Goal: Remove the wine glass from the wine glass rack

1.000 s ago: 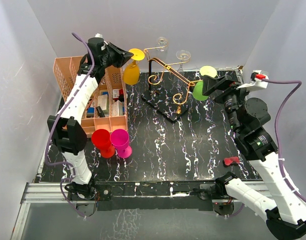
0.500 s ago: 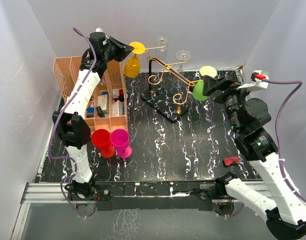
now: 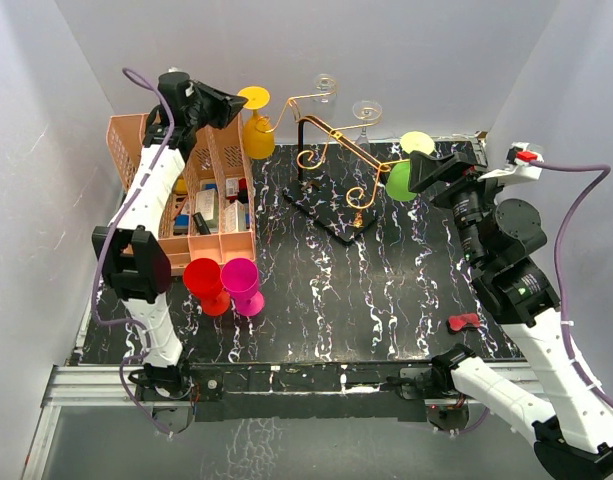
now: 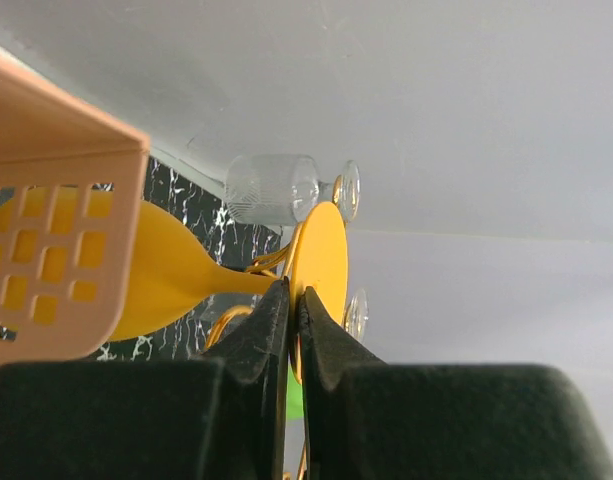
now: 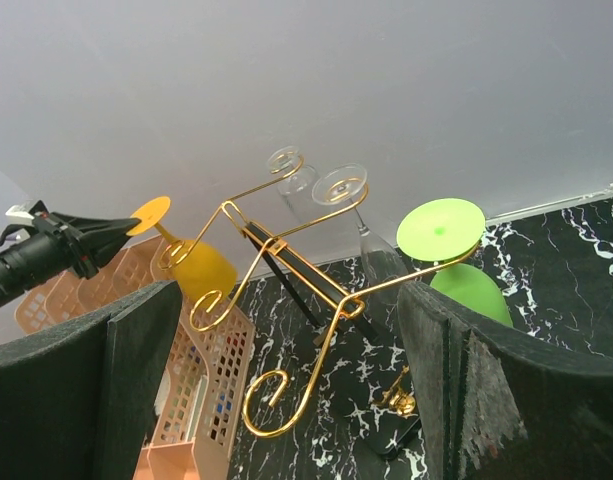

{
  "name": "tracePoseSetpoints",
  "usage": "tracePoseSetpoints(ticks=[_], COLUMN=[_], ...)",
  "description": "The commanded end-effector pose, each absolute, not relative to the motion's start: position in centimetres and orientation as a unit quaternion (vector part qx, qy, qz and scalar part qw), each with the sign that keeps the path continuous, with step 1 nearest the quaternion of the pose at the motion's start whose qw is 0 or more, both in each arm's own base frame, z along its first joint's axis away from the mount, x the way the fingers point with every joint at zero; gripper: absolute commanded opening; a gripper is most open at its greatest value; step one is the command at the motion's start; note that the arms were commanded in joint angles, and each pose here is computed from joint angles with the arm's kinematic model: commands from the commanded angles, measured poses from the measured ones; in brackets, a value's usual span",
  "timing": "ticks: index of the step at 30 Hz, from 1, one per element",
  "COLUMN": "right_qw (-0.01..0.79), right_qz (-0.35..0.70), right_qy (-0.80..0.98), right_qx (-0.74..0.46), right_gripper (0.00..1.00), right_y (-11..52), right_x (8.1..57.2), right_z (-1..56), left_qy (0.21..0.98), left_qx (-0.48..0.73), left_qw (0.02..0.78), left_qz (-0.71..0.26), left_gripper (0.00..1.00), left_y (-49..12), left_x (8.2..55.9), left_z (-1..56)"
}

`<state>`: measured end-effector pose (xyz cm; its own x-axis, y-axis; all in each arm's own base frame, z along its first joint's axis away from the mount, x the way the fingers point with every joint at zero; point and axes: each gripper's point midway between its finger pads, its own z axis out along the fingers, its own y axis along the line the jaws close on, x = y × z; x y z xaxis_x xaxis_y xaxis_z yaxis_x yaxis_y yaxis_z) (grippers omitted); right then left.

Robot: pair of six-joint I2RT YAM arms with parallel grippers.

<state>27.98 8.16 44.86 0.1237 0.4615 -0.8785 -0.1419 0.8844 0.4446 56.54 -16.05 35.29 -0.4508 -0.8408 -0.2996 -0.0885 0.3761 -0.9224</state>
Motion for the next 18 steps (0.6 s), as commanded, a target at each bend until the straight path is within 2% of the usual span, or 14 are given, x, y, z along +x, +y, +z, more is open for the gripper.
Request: tracePoseSetpoints(ticks=[1, 10, 18], right_qw=[0.753, 0.750, 0.741], right_qz=[0.218, 0.228, 0.243], right_qy=[0.606, 0.607, 0.614], right_qx=[0.133, 0.132, 0.117], right_gripper=[0.99, 0.99, 0.99], right_y=[7.9, 8.2, 9.3], right_x=[27.4, 27.5, 27.6], right_z=[47.1, 47.3, 47.1], left_qy=[0.671, 0.643, 0.638], left_qx=[-0.316, -0.345, -0.336], left_qw=[0.464, 0.457, 0.410], left_qz=[-0.484, -0.509, -0.559], left_gripper=[0.00, 0.00, 0.00], left_y=[-13.7, -12.2, -13.4], left_x=[53.3, 49.6, 46.2], left_z=[41.5, 41.9, 40.8])
